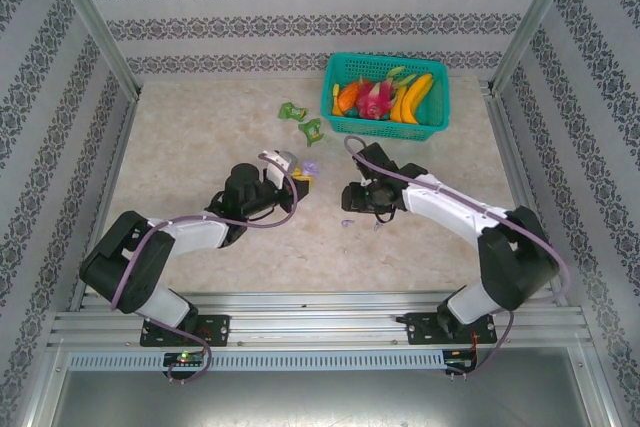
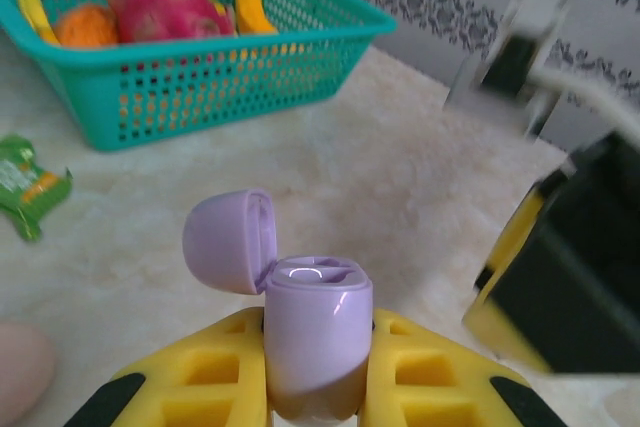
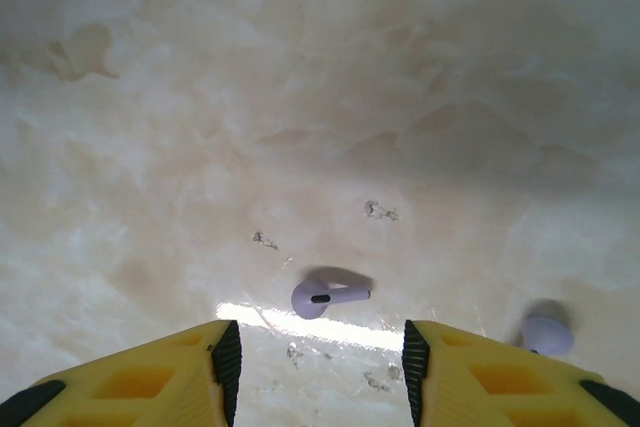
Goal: Insert the wireless bluetooth earbuds into the charging case
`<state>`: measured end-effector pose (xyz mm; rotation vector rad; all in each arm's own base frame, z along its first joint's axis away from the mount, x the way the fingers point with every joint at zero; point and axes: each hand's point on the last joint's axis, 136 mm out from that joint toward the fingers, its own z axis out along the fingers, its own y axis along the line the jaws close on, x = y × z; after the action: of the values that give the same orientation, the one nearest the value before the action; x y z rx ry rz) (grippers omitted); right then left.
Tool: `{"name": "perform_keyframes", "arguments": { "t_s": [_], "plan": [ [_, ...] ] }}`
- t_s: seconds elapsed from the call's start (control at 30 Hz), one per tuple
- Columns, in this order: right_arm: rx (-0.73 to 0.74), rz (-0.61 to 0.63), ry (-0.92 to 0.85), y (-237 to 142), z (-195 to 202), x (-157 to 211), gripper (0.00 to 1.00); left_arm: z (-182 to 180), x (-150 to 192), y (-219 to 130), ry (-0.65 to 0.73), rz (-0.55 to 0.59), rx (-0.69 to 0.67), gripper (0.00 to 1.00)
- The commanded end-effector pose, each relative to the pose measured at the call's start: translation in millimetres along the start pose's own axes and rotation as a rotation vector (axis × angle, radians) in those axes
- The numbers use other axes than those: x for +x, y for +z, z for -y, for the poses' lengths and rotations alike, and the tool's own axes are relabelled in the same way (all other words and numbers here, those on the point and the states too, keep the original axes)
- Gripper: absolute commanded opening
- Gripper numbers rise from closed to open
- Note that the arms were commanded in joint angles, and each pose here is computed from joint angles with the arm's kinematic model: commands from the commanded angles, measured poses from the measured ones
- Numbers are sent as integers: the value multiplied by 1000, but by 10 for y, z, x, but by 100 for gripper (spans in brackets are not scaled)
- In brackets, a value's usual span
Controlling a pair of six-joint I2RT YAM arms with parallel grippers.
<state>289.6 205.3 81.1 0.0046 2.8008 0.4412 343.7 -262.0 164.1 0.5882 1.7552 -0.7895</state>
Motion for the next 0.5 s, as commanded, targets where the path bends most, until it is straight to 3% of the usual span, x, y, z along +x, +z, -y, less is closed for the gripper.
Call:
{"name": "perform_keyframes", "arguments": {
  "t_s": [0.0,0.47],
  "plan": [
    [-6,0,-60,134,-77,-55,48,110,-507,-159,61,209,1,0],
    [-37,-48,-64,495,-128,-15,48,349,-505,-418,123,266,100,0]
  ]
}}
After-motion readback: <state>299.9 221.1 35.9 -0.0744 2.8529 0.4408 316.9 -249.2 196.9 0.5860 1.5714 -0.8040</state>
